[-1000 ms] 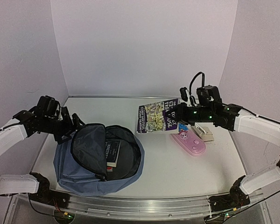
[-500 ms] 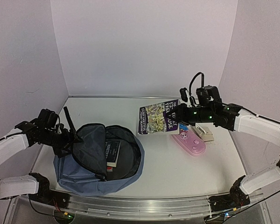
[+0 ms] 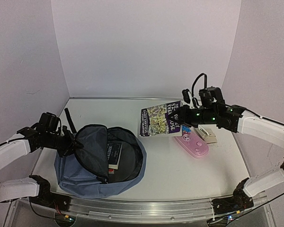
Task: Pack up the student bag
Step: Place the book in the student bag.
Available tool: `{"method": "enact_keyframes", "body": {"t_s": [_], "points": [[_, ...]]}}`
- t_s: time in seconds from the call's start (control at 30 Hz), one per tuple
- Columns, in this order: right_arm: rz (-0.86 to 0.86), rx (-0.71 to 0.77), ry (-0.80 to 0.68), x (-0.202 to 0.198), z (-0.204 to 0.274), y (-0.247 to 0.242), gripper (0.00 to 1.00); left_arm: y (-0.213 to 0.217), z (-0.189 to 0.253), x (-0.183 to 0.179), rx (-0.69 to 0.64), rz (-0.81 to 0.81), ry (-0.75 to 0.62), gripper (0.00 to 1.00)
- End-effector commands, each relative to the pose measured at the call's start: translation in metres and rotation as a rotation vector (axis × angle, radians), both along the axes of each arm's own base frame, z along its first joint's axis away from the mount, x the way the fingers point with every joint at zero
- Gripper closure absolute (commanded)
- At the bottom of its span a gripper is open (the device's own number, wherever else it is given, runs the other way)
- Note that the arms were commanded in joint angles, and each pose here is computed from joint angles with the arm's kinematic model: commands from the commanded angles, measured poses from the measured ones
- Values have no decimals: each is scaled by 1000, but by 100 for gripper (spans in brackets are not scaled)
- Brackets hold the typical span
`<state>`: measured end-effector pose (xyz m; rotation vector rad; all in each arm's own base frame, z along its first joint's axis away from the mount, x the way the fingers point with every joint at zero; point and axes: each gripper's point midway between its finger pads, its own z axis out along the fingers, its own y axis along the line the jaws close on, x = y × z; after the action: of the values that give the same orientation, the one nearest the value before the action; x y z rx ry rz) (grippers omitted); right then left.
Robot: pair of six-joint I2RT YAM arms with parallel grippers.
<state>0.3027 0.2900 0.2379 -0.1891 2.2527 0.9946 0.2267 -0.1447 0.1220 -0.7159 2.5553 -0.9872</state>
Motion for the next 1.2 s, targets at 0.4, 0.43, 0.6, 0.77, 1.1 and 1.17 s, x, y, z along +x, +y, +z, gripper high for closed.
{"method": "enact_keyframes", "body": {"t_s": [0.4,0.43,0.6,0.77,1.1,1.17], "points": [[71,269,-37,-7,82,25,100,-32,156,12,-41,-339,-530,100],[88,274,-10,-8,75,30,100,-34,159,10,-49,-359,-540,100],[187,293,69,-25,51,74,100,-40,170,4,-78,-415,-575,100],[255,383,136,-39,38,116,100,-41,174,-1,-86,-431,-590,100],[264,370,224,-37,-15,160,100,-44,180,-8,-114,-460,-613,100],[255,381,223,-34,-19,164,100,-44,181,-9,-115,-459,-618,100]]}}
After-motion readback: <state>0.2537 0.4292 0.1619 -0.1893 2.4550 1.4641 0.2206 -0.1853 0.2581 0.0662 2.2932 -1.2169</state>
